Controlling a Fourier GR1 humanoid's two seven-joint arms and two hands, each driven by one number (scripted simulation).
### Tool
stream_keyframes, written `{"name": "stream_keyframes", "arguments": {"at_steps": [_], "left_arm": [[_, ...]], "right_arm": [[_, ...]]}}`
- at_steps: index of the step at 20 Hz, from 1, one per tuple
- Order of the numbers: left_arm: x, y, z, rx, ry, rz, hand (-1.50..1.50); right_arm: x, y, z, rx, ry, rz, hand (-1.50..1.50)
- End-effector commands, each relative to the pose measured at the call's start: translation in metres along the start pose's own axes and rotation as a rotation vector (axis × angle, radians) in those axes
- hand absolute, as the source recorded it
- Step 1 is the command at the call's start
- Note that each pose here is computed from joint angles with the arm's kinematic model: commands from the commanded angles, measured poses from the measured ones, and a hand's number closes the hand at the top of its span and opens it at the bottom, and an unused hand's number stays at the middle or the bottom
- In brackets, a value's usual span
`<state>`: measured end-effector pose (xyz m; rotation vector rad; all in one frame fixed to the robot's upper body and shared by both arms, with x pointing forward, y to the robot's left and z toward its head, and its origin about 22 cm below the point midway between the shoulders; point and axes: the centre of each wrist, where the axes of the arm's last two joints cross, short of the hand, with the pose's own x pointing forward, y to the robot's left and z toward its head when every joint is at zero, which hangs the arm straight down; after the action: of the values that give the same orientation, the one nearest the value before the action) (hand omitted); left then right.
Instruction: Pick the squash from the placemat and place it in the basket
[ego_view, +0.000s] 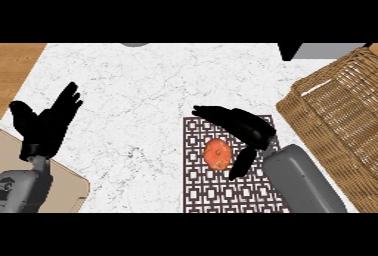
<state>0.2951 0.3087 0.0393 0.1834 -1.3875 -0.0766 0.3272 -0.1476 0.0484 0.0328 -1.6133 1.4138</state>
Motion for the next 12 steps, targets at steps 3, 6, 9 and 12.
{"name": "stream_keyframes", "arguments": {"at_steps": [3,6,9,12], "left_arm": [[0.013,0.015,0.005,0.006,0.002,-0.014,0.0],[-0.017,-0.006,-0.005,0.018,0.007,-0.017,0.0],[-0.018,0.01,-0.004,0.002,0.006,0.008,0.0],[-0.005,0.004,-0.002,0.012,-0.004,-0.006,0.0]], "right_arm": [[-0.006,0.022,-0.022,0.088,0.052,0.042,-1.5],[-0.027,0.013,-0.002,0.09,0.069,0.071,-1.5],[-0.04,0.03,-0.001,0.061,0.043,0.073,-1.5],[-0.033,0.004,-0.005,0.072,0.039,0.047,-1.5]]}}
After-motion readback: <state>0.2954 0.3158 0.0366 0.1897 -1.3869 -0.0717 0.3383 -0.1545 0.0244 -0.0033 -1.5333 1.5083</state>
